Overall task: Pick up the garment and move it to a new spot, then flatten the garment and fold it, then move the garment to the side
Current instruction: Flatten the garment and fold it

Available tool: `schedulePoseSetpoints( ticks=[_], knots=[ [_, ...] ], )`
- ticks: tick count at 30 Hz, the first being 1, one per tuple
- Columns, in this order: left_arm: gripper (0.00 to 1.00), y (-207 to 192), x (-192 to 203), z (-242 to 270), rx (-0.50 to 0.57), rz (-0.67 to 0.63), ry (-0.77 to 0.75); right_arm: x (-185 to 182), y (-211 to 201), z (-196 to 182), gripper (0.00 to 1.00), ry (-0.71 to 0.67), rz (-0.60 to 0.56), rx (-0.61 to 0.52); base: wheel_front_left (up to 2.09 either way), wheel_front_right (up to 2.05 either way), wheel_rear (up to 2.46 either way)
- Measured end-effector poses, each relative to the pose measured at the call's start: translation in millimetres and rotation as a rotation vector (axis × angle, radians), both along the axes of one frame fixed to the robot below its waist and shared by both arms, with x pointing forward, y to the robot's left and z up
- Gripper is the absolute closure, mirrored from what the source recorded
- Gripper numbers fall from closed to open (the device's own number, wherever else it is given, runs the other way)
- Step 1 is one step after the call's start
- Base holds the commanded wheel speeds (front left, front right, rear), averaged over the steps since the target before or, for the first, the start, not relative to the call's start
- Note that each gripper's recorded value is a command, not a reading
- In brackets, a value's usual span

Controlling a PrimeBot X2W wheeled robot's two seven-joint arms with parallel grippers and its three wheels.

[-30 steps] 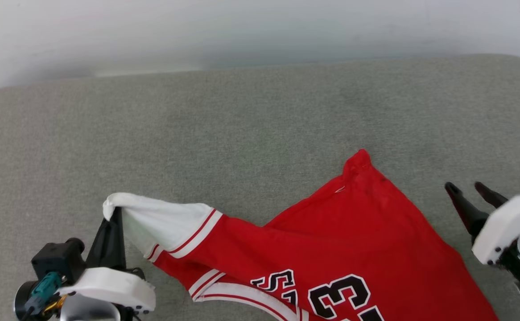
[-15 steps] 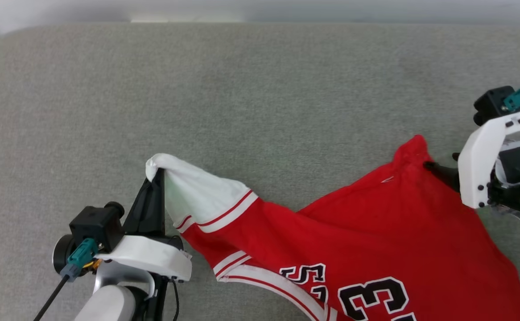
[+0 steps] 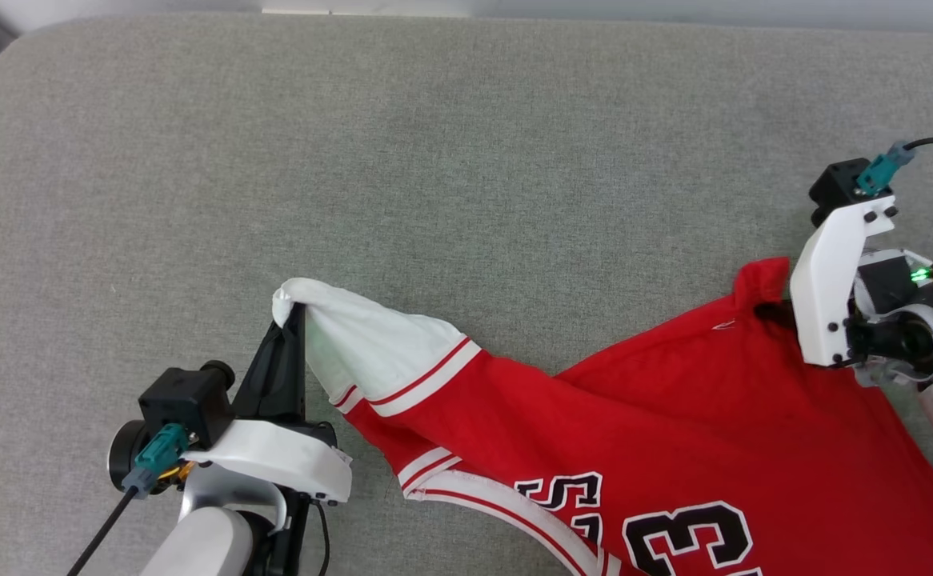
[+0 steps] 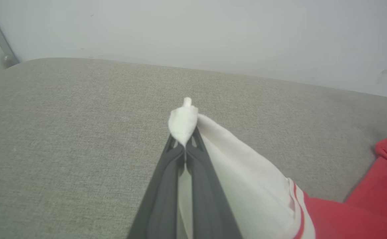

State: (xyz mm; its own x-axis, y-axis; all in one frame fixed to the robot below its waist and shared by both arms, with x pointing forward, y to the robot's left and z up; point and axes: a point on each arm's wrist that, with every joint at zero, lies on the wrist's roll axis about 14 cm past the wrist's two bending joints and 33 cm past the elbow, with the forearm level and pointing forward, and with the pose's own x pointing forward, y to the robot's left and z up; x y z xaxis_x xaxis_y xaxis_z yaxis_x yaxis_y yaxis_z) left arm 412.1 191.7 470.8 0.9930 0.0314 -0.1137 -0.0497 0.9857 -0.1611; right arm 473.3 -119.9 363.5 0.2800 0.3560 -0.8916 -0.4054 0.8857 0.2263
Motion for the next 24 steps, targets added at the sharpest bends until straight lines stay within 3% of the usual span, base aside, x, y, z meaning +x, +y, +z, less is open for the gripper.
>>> schedulePoseSetpoints(
  ticks=[7,14,24],
  knots=[
    [1.00,9,2,17,0.026,-0.009,-0.044,9,3,23,1.00,-0.118,-0.031,0.053,0.00,0.00,0.00],
    [1.00,24,38,86,0.093,-0.038,-0.206,49,-20,96,1.00,-0.416,-0.123,0.074,0.00,0.00,0.00],
    [1.00,6,113,184,0.118,-0.123,-0.376,92,-47,222,1.00,-0.816,-0.268,0.124,0.00,0.00,0.00]
  ],
)
